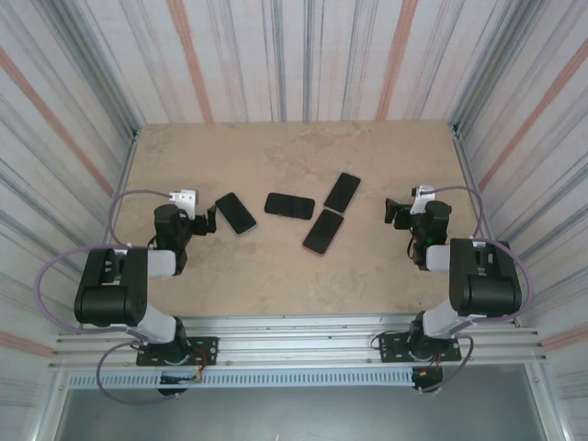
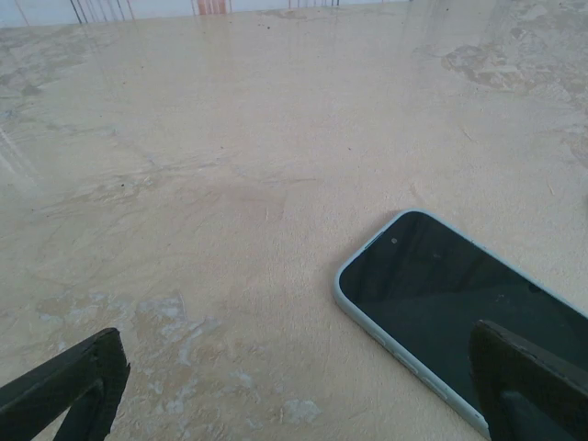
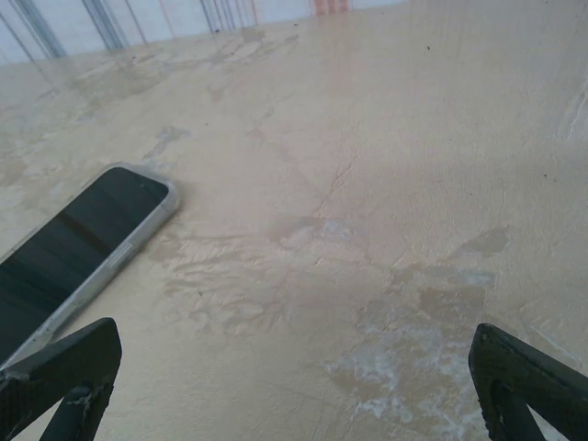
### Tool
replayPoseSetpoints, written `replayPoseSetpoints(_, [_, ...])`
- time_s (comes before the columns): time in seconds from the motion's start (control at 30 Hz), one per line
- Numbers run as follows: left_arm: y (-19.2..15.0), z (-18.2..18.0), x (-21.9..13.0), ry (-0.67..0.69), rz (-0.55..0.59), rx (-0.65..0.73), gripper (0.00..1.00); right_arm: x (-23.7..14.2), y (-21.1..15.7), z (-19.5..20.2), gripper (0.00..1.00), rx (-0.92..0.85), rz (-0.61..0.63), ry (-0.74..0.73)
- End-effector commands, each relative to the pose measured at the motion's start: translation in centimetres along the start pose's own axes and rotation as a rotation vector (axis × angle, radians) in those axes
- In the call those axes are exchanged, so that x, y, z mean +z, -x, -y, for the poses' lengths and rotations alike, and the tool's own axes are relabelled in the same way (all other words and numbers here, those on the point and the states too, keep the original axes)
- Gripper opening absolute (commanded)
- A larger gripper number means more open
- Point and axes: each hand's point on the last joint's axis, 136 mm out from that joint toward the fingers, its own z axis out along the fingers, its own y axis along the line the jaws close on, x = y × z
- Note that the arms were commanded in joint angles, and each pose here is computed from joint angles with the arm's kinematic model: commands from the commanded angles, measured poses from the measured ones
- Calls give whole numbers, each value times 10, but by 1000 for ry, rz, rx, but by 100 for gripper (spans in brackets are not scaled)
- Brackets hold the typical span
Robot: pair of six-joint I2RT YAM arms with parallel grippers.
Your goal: Take the phone out of the phone case
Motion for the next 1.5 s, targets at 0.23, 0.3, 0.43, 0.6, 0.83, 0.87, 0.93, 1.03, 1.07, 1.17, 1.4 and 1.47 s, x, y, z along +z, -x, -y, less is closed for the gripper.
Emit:
replayPoseSetpoints(0.23, [5, -6, 2, 22, 9, -9, 99, 0, -3, 2, 99, -19, -7, -6])
replayPoseSetpoints(0.3, [6, -6, 2, 22, 11, -8, 99, 0, -4, 2, 99, -18, -9, -6])
replayPoseSetpoints(0.43, [6, -6, 2, 21, 10, -9, 99, 0, -3, 2, 99, -18, -8, -6])
replayPoseSetpoints(0.6, [5, -6, 2, 21, 8, -8, 99, 0, -4, 2, 99, -19, -9, -6])
replayPoseSetpoints(0.83, [10, -5, -1, 19, 30, -2, 99, -1, -2, 2, 99, -19, 0, -1])
replayPoseSetpoints(0.87, [15, -6, -5, 37, 41, 5, 99, -2, 0, 0, 99, -21, -1, 3])
replayPoseSetpoints(0.93, [26, -6, -14, 79, 45, 22, 99, -6, 5, -1, 99, -23, 0, 5])
replayPoseSetpoints(1.03, [45, -4, -29, 101, 31, 27, 98, -14, 19, -7, 99, -26, -15, 19])
replayPoseSetpoints(1.07, [51, -1, -34, 98, 23, 20, 99, -18, 25, -10, 99, -27, -19, 28])
replayPoseSetpoints(1.17, [66, 6, -48, 96, -4, -9, 99, -31, 42, -18, 99, 4, -3, 59])
replayPoseSetpoints(1.4, [78, 19, -74, 93, -153, -259, 99, -62, 73, -61, 99, 70, -48, 247])
replayPoseSetpoints(1.47, [75, 25, -76, 99, -215, -336, 99, -71, 81, -78, 99, 73, -75, 314])
